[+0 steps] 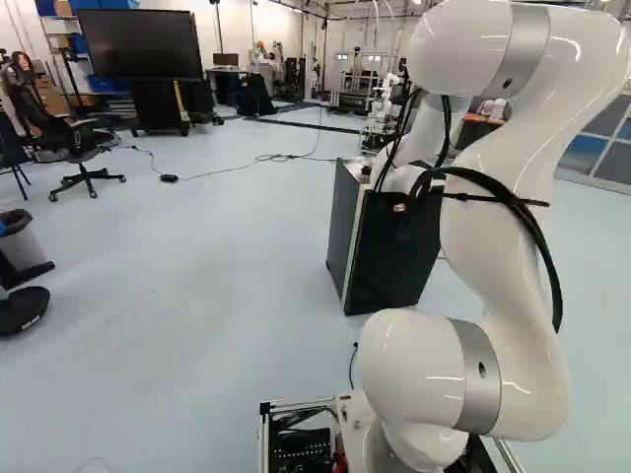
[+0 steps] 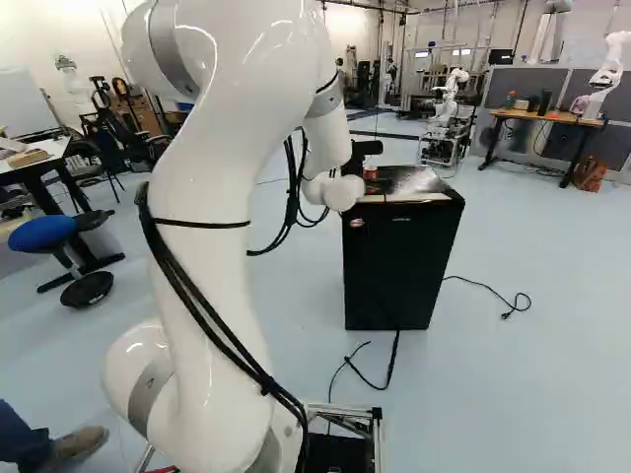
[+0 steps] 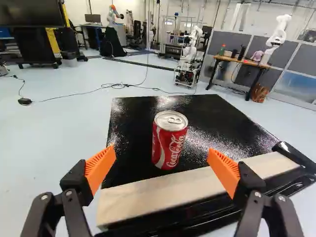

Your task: Grab a drink from the fridge

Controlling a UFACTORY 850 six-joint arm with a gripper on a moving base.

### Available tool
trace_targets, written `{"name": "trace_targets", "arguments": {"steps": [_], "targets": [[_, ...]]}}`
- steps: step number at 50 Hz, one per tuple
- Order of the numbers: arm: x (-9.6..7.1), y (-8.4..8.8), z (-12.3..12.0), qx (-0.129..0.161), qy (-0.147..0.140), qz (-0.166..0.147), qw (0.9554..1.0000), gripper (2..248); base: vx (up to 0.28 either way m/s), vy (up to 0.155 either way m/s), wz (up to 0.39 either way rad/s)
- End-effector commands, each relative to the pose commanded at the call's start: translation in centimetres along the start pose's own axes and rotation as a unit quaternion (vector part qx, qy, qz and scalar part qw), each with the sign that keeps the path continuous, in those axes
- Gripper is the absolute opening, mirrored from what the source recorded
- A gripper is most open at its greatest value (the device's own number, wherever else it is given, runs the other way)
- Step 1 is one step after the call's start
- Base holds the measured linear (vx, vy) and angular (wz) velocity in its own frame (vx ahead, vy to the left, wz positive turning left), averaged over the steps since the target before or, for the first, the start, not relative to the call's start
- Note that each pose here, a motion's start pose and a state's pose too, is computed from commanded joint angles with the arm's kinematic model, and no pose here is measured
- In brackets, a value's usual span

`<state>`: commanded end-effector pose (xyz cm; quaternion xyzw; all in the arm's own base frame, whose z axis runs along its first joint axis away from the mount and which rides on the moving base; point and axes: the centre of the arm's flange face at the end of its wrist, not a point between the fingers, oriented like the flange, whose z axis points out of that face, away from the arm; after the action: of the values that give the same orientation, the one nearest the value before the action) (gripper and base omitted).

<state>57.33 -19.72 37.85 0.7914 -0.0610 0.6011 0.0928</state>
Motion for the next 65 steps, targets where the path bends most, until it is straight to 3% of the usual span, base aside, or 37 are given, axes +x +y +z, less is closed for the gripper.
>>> {"name": "trace_targets", "arguments": {"steps": [16,36,37,41,42,46,47,52,53,65], "targets": [[-0.2,0.2,2.7,-0.005,0.005,0.005,1.0,247,0.0,0.0,0.0],[-0.4,0.1,3.1,-0.004,0.005,0.005,1.0,237,0.0,0.0,0.0],[-0.4,0.1,3.1,-0.004,0.005,0.005,1.0,200,0.0,0.0,0.0],[-0.4,0.1,3.1,-0.004,0.005,0.005,1.0,200,0.0,0.0,0.0],[-0.4,0.1,3.1,-0.004,0.005,0.005,1.0,162,0.0,0.0,0.0],[-0.4,0.1,3.1,-0.004,0.005,0.005,1.0,162,0.0,0.0,0.0],[-0.4,0.1,3.1,-0.004,0.005,0.005,1.0,123,0.0,0.0,0.0],[-0.3,0.1,3.1,-0.005,0.005,0.005,1.0,123,0.0,0.0,0.0],[-0.3,0.1,3.0,-0.005,0.005,0.005,1.0,94,0.0,0.0,0.0],[0.8,0.2,2.7,-0.005,0.014,0.004,0.9999,93,0.0,0.0,0.0]]}}
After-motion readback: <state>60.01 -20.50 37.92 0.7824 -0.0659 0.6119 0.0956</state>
